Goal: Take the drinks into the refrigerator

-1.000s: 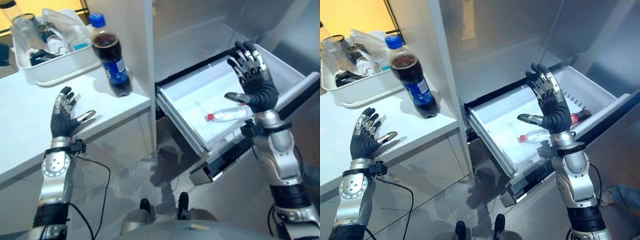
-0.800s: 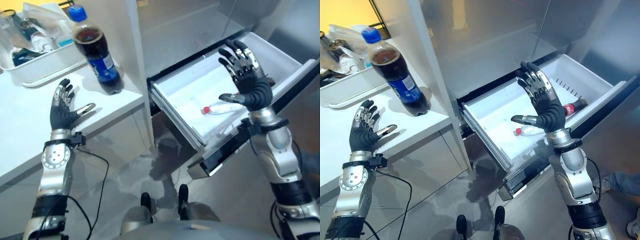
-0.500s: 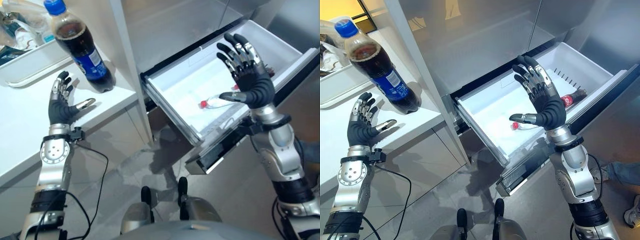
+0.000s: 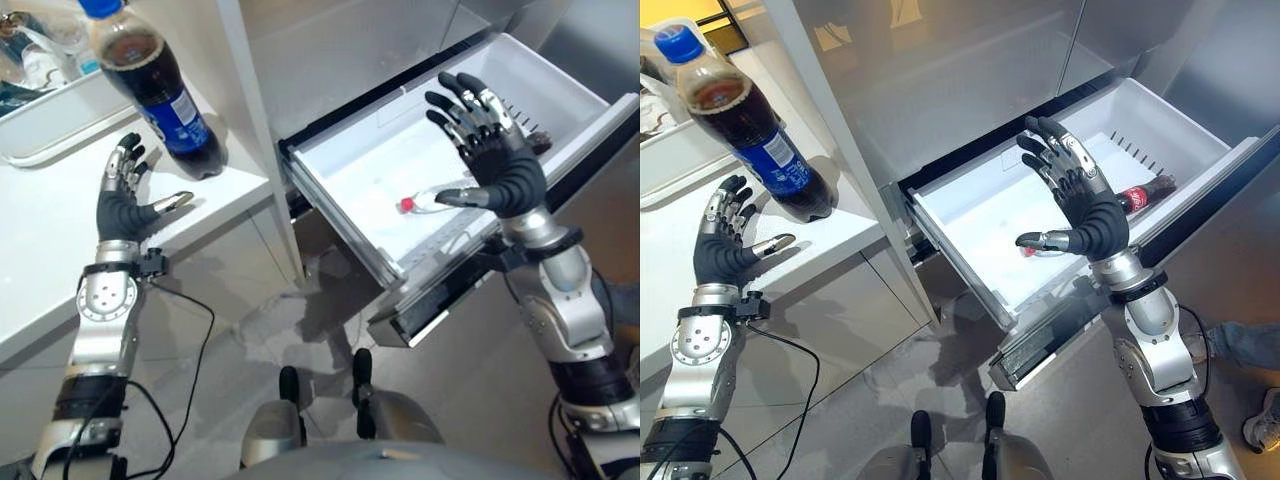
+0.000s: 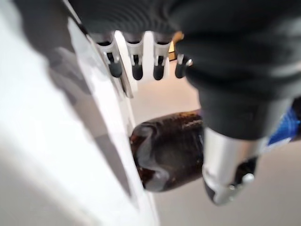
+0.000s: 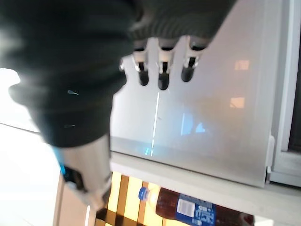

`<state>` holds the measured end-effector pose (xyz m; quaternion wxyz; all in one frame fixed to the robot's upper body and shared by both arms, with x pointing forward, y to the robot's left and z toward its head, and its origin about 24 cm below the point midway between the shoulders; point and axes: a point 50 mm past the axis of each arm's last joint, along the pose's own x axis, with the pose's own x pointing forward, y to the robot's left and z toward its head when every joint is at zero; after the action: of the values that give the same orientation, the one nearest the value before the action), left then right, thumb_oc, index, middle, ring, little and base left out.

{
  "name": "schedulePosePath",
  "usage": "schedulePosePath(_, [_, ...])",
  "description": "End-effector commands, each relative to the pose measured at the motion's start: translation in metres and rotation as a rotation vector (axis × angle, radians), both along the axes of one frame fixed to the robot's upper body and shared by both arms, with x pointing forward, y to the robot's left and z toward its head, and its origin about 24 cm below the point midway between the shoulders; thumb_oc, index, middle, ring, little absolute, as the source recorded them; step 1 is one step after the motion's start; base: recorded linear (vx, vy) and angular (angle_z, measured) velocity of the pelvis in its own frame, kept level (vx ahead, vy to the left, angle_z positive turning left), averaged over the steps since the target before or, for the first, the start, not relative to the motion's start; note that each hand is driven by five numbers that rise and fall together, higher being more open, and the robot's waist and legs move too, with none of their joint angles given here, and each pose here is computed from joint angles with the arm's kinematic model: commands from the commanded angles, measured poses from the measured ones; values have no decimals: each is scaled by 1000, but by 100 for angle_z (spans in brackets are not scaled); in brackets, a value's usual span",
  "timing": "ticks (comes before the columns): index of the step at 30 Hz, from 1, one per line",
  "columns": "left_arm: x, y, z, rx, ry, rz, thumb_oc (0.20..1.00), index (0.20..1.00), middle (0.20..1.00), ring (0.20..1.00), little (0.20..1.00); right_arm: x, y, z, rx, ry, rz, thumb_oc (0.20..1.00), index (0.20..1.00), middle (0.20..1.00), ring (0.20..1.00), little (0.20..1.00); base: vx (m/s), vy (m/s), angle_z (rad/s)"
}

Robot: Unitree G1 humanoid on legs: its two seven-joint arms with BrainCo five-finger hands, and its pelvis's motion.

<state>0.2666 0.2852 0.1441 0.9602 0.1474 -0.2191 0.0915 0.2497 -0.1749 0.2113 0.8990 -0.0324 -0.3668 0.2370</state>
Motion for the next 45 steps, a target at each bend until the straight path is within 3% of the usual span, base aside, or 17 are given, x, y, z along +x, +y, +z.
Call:
schedulePosePath(1, [19, 3, 55, 69, -153, -25, 1000, 1000, 1000, 1000, 1000, -17, 16, 33, 21, -167, 124, 1000, 1000, 1000, 1000, 1000, 31, 8, 0])
schedulePosePath(19, [49, -26, 99, 20, -263, -113, 1000, 1000, 1000, 1000, 1000, -11, 25, 28, 3, -130, 148, 1000, 1000, 1000, 1000, 1000, 4, 2, -3])
schedulePosePath(32, [37, -15, 72, 20, -205, -60, 1000, 1000, 1000, 1000, 1000, -15, 21, 23, 26, -120, 147, 1000, 1000, 1000, 1000, 1000, 2, -1, -1])
schedulePosePath(45, [41, -23, 61, 41, -131, -112, 1000, 1000, 1000, 1000, 1000, -16, 22, 20, 35, -105, 154, 1000, 1000, 1000, 1000, 1000, 0, 0, 0])
